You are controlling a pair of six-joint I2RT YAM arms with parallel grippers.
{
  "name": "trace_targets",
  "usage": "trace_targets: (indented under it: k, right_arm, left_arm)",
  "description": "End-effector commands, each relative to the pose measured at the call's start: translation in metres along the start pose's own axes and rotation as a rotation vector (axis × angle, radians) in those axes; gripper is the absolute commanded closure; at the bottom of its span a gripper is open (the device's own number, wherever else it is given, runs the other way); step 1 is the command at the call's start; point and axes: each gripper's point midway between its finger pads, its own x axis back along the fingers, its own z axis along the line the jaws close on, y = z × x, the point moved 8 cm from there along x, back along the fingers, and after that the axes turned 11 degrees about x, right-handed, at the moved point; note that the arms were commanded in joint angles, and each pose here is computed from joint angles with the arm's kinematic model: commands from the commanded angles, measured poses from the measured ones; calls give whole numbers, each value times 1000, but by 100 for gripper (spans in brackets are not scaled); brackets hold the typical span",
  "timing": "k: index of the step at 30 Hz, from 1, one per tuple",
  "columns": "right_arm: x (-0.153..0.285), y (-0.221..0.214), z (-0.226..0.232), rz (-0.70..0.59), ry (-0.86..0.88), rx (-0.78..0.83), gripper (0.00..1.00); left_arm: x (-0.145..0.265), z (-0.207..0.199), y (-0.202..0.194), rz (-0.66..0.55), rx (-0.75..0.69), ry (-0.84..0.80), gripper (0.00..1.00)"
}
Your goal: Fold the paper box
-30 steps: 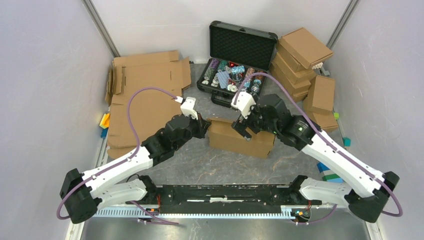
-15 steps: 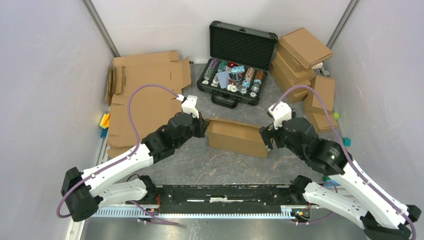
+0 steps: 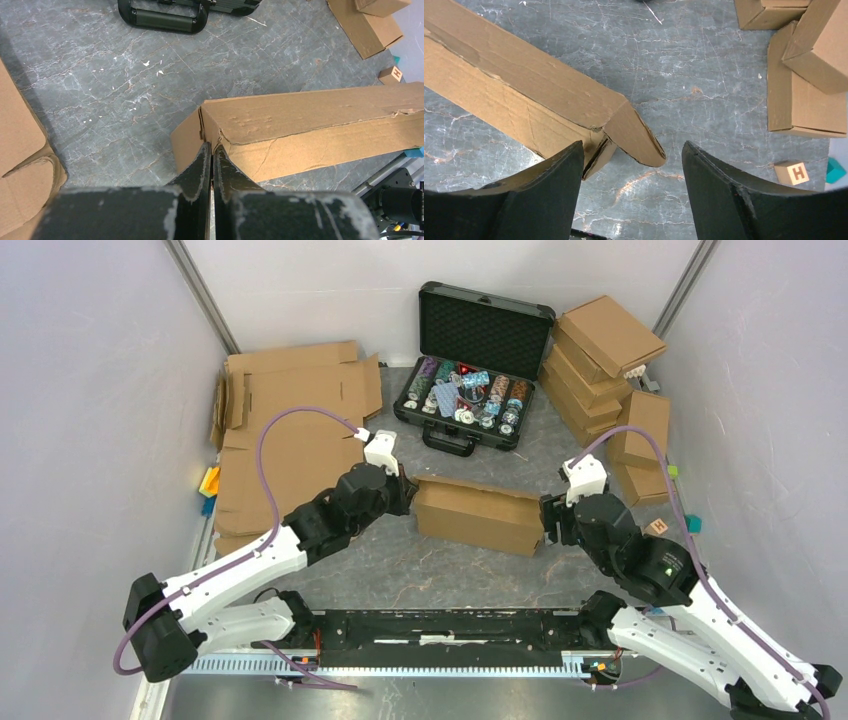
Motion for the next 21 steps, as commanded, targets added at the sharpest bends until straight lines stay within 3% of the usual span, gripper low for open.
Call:
trace_targets:
  k: [1,10,14,19,21]
  right_arm:
    - [-4,3,0,-52,-45,-91,25]
    - [-16,2,10,-73,-22,-134,26]
    - [-15,6,7,-85,-35,-129,40]
    - [-21,8,7,-23,-11,-95,40]
    - [-22,9,5,-17,19,-103,45]
  left_arm:
    - [0,8,-16,102,-53,53,98]
    - [0,6,-13,94,-62,48,97]
    - [-2,6,-13,96,-68,50,97]
    - [-3,5,-12,98,-75,49,96]
    - [-2,5,-12,95,-76,48,96]
